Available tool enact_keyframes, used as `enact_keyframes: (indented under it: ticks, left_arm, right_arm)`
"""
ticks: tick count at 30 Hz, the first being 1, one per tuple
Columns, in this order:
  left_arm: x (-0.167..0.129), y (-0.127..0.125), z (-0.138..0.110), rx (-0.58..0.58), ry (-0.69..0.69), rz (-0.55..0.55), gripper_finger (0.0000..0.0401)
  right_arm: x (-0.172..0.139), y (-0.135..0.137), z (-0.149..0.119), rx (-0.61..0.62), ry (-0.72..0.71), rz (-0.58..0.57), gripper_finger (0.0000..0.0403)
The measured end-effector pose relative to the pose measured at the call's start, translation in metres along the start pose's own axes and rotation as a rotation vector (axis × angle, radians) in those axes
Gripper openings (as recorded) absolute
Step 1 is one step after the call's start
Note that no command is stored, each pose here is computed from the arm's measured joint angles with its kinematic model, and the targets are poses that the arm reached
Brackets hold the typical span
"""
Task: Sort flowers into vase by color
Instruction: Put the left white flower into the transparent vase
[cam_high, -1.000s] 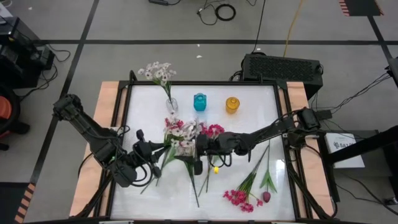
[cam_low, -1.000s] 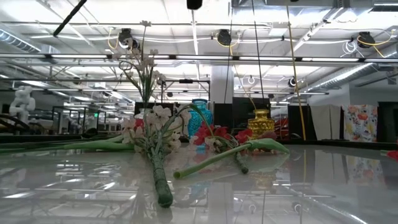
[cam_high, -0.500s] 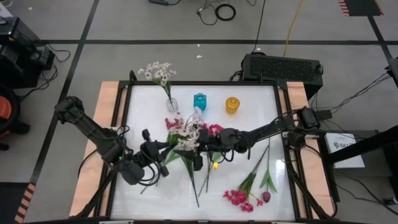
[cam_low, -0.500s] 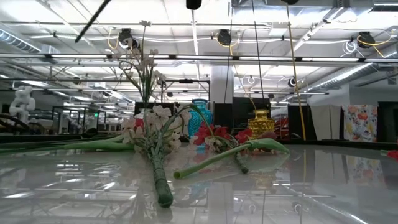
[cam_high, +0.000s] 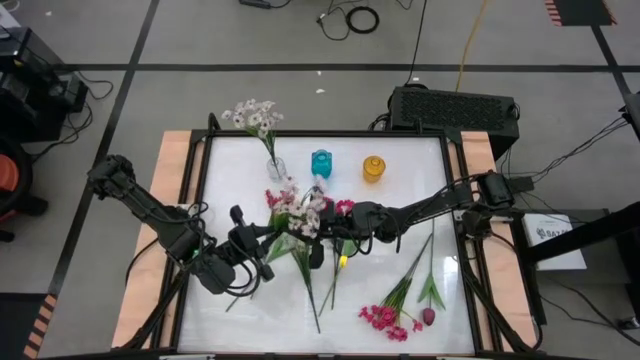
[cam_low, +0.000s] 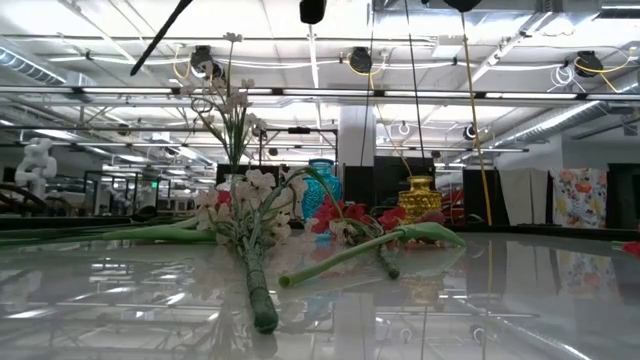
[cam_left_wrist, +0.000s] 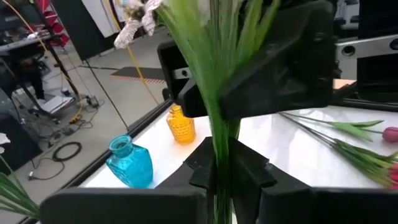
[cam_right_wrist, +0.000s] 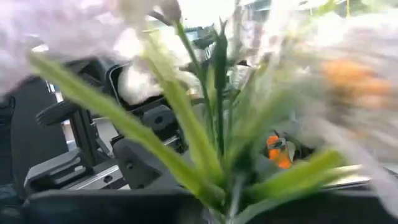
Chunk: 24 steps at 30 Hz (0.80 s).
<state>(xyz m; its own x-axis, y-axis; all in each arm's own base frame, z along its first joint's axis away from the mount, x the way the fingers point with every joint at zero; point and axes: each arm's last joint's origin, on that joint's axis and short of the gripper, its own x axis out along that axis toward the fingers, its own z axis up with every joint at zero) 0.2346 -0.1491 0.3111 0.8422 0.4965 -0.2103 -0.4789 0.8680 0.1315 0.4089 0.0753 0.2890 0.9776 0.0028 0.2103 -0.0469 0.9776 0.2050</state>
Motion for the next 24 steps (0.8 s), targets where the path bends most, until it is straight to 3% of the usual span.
enact_keyframes:
  ticks: [3, 7, 14, 18, 24]
  left_arm:
    - [0.000, -0.001, 0.000, -0.008, 0.011, -0.030, 0.0061]
    - [0.000, -0.002, -0.002, -0.044, 0.030, -0.062, 0.0122]
    - [-0.009, -0.003, -0.005, -0.008, 0.030, -0.061, 0.0232]
    - [-0.024, 0.004, -0.003, 0.024, -0.005, -0.018, 0.0248]
    - [-0.038, 0.019, -0.016, 0.044, 0.010, 0.056, 0.0248]
  right_arm:
    - [0.000, 0.000, -0.001, -0.025, 0.009, 0.002, 0.0011]
    - [0.000, -0.001, -0.001, -0.035, 0.013, -0.003, 0.0017]
    - [0.000, -0.005, 0.003, -0.139, 0.004, -0.082, 0.0005]
    - [-0.004, -0.011, 0.014, -0.212, 0.033, -0.162, 0.0006]
    - [-0.009, -0.023, 0.039, -0.296, 0.007, -0.192, 0.0006]
